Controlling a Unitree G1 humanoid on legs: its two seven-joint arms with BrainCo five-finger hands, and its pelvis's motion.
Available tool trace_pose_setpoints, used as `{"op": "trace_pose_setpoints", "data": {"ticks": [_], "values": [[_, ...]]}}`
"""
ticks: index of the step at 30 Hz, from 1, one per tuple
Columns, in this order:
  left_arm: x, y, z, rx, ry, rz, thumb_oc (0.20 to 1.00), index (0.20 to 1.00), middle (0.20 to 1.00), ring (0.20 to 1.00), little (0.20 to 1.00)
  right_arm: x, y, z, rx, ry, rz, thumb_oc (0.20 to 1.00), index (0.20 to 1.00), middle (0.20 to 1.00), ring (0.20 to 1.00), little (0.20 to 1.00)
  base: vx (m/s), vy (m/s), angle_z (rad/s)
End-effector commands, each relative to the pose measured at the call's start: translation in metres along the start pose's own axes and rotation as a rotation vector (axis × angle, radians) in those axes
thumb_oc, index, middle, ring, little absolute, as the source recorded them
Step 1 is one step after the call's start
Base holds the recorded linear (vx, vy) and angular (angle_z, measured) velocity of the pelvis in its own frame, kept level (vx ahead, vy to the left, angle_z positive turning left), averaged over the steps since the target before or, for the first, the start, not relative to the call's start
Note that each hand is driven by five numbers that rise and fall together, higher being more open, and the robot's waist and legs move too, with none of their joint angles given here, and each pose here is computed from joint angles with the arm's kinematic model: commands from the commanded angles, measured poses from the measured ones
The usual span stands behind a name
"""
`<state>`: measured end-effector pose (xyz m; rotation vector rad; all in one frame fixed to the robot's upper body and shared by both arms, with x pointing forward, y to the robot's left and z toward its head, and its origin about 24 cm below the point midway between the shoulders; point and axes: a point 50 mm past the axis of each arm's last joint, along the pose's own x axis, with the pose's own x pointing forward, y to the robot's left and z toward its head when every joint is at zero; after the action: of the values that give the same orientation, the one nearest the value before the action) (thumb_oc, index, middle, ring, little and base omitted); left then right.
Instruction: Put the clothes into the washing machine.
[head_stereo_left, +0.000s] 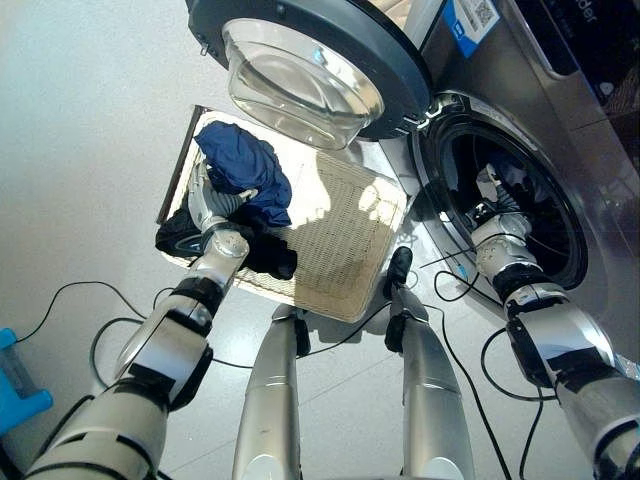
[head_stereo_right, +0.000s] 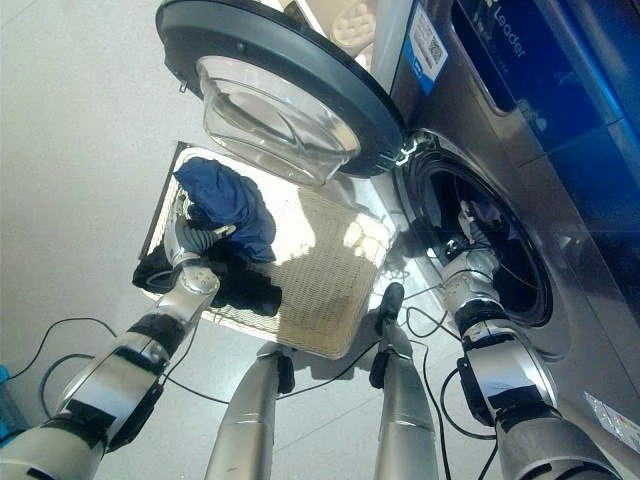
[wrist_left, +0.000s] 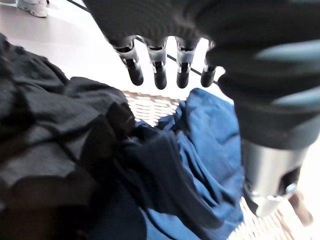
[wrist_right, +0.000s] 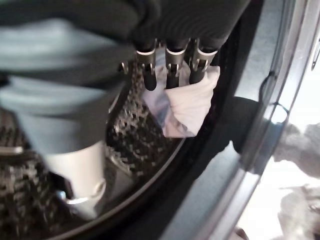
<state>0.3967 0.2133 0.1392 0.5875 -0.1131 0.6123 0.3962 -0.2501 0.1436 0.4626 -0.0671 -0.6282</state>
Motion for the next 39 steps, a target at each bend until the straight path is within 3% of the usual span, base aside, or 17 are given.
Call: {"op": "trace_pose_setpoints", "data": {"ticks": [1,15,23,24,25,26,39], "values": [[0.015,0.017,0.006,0.011,0.025,0.088,1.0,1.0,1.0,1.0,1.0,-0.001,0.001,0.009,-0.062,-0.103,0.068,1.0,1.0,1.0,1.0,1.0,0.0,-0.015,-0.04],[0.029,0.031,-0.003,0.171,0.208,0.044,1.0,1.0,1.0,1.0,1.0,-0.004,0.0,0.005,-0.001,-0.121,0.101,1.0,1.0,1.0,1.0,1.0,0.0,-0.007,-0.02],[0.023,0.031,-0.022,0.331,0.355,-0.033,1.0,1.0,1.0,1.0,1.0,-0.032,0.042,0.013,0.183,-0.203,0.297,1.0,1.0,1.0,1.0,1.0,0.0,-0.014,0.0],[0.022,0.03,-0.025,0.348,0.369,-0.04,0.752,0.752,0.752,0.752,0.752,-0.043,0.052,0.014,0.201,-0.235,0.339,1.0,1.0,1.0,1.0,1.0,0.0,0.0,0.0],[0.021,0.03,-0.025,0.348,0.36,-0.042,0.376,0.376,0.376,0.376,0.376,-0.052,0.059,0.016,0.213,-0.257,0.367,1.0,1.0,1.0,1.0,1.0,0.0,0.0,0.0],[0.021,0.03,-0.025,0.349,0.358,-0.044,0.2,0.2,0.2,0.2,0.2,-0.053,0.059,0.015,0.212,-0.259,0.369,1.0,1.0,1.0,1.0,1.0,0.0,0.0,0.0],[0.027,0.034,-0.014,0.296,0.206,0.053,0.2,0.2,0.2,0.2,0.2,-0.09,0.07,0.014,0.112,-0.392,0.406,1.0,1.0,1.0,1.0,1.0,0.0,0.0,0.0]]}}
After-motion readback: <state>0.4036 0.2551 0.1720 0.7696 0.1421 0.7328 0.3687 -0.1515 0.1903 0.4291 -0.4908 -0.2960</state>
